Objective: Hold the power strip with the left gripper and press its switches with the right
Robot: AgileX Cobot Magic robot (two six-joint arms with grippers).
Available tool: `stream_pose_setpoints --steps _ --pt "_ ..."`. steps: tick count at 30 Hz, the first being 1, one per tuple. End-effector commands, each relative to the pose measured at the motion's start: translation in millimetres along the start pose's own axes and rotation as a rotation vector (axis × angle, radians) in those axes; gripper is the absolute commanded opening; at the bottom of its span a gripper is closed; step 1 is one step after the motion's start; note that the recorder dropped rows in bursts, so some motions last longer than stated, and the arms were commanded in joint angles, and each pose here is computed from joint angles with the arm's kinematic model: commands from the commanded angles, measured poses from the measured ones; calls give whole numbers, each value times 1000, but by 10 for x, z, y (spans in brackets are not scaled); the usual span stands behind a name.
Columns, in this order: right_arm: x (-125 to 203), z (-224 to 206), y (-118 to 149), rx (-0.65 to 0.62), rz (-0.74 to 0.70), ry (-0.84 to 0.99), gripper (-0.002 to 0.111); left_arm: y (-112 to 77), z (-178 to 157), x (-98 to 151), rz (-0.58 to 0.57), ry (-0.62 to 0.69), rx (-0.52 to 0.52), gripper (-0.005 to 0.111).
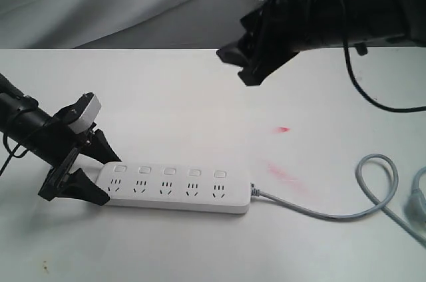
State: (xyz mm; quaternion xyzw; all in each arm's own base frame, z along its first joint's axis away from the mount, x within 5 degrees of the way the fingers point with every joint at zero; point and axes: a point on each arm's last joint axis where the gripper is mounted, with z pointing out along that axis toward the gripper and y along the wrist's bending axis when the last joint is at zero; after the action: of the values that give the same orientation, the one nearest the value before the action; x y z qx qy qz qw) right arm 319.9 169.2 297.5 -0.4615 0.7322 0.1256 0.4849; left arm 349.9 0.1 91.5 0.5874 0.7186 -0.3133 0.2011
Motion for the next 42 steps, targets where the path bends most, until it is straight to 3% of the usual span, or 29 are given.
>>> stream_pose_setpoints --steps 1,12,19,25,34,42 --pt "-197 -307 -129 190 84 -79 62 13 3 8 15 24 -10 41" --pt "-664 -1232 -8 291 52 -299 59 13 3 8 15 24 -10 41" --pt "-838 -1797 201 244 189 -443 24 13 3 8 15 24 -10 41" --pt "-895 -2157 415 172 172 -500 0 13 3 8 15 24 -10 41" --pt "-926 -2570 636 126 188 -586 0 13 3 8 15 24 -10 41" --pt "-930 -2643 667 127 196 -608 0 13 3 8 15 24 -10 41"
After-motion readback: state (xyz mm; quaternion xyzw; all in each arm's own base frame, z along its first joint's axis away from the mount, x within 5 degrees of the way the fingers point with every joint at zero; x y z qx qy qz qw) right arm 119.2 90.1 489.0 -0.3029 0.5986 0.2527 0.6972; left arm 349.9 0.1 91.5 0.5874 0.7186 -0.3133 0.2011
